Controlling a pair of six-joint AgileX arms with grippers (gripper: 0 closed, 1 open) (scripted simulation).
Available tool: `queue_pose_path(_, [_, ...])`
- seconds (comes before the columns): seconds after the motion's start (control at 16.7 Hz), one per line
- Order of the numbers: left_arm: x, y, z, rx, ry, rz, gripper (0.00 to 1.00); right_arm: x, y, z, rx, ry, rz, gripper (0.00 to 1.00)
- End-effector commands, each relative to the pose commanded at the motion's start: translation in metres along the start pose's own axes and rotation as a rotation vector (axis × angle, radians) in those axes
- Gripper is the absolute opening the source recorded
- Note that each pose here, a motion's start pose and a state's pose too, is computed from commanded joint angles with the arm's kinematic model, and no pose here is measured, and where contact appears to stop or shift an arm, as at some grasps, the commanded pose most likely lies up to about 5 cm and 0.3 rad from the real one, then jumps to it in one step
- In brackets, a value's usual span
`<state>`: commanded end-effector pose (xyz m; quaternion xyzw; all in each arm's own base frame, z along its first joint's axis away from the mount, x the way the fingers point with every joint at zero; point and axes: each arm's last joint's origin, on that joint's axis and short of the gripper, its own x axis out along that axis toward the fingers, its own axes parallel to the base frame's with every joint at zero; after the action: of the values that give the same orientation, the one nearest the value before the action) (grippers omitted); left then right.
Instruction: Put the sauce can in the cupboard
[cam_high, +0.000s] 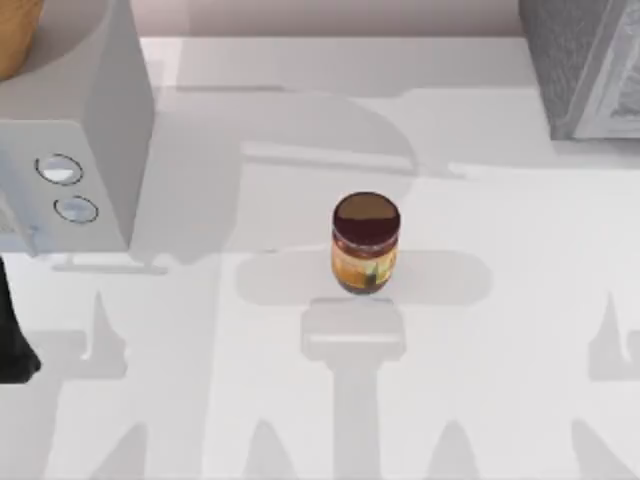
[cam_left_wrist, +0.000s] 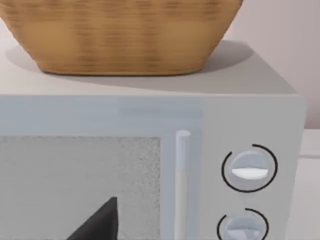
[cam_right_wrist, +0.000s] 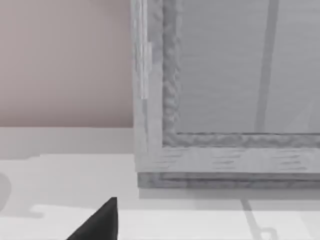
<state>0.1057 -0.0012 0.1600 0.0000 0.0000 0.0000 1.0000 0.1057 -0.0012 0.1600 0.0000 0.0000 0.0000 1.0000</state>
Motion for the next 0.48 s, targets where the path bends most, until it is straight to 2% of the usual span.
queue_pose_path(0.24, [0.000, 0.000, 0.000, 0.000, 0.000, 0.000, 1.00, 0.001, 0.001, 0.002, -0.006, 0.010, 0.024, 1.00])
queue_pose_path(0.48, [0.000, 0.000, 0.000, 0.000, 0.000, 0.000, 1.00, 0.011, 0.008, 0.012, -0.037, 0.070, 0.153, 1.00])
